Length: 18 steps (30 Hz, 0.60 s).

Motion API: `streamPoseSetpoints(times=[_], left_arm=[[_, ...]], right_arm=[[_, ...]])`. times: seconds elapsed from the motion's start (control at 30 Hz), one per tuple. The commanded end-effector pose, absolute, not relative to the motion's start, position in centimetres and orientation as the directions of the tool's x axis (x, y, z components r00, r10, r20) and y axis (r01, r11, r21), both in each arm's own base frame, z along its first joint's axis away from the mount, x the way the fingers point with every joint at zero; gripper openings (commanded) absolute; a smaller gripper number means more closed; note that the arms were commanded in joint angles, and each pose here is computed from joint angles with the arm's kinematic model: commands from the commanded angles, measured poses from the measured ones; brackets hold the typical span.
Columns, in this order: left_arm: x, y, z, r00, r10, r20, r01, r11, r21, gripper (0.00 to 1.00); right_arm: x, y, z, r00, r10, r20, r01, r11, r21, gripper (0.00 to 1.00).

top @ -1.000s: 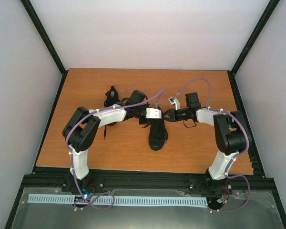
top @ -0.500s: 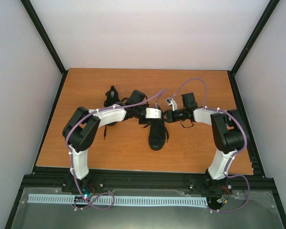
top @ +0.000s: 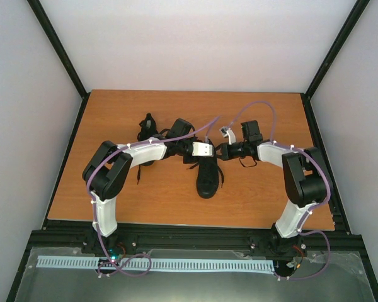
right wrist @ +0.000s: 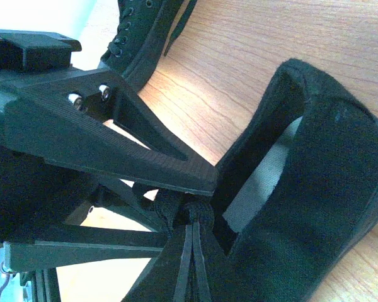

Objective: Tie the shoes
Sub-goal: Cross the shoelace with the shoelace.

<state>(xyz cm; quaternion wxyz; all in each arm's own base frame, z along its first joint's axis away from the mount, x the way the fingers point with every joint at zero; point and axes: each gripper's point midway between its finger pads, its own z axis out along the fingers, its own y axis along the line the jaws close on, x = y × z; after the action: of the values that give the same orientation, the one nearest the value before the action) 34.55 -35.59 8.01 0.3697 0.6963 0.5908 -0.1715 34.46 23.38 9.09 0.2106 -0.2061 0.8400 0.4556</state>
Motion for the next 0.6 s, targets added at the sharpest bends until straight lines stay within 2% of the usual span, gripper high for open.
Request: streamPoseSetpoints(times=[0.0, 0.3, 0.37, 0.47, 0.57], left_arm=[[34.3, -35.6, 9.0, 0.252, 0.680, -0.688, 0.948, -0.031, 0.317, 0.42], [34.8, -36.2, 11.4, 0.227, 0.644, -0.731, 0.950, 0.020, 0.312, 0.54], [34.1, -36.2, 11.7, 0.253, 0.633, -0.732, 0.949, -0.014, 0.315, 0.59], [32.3, -35.9, 11.7, 0.332, 0.612, -0.718, 0.936, -0.118, 0.332, 0.72], [32.2, -36.0, 12.3, 0.361, 0.594, -0.719, 0.926, -0.135, 0.353, 0.77]], right_arm=[[34.6, 23.7, 10.5, -0.797, -0.160, -0.582, -0.576, 0.489, 0.655, 0.03], [33.9, 23.8, 10.3, -0.802, -0.177, -0.570, -0.578, 0.468, 0.669, 0.03], [33.8, 23.8, 10.3, -0.803, -0.177, -0.569, -0.577, 0.468, 0.669, 0.03], [33.8, 23.8, 10.4, -0.803, -0.178, -0.569, -0.578, 0.468, 0.669, 0.03], [33.8, 23.8, 10.4, -0.803, -0.178, -0.569, -0.578, 0.466, 0.670, 0.03]])
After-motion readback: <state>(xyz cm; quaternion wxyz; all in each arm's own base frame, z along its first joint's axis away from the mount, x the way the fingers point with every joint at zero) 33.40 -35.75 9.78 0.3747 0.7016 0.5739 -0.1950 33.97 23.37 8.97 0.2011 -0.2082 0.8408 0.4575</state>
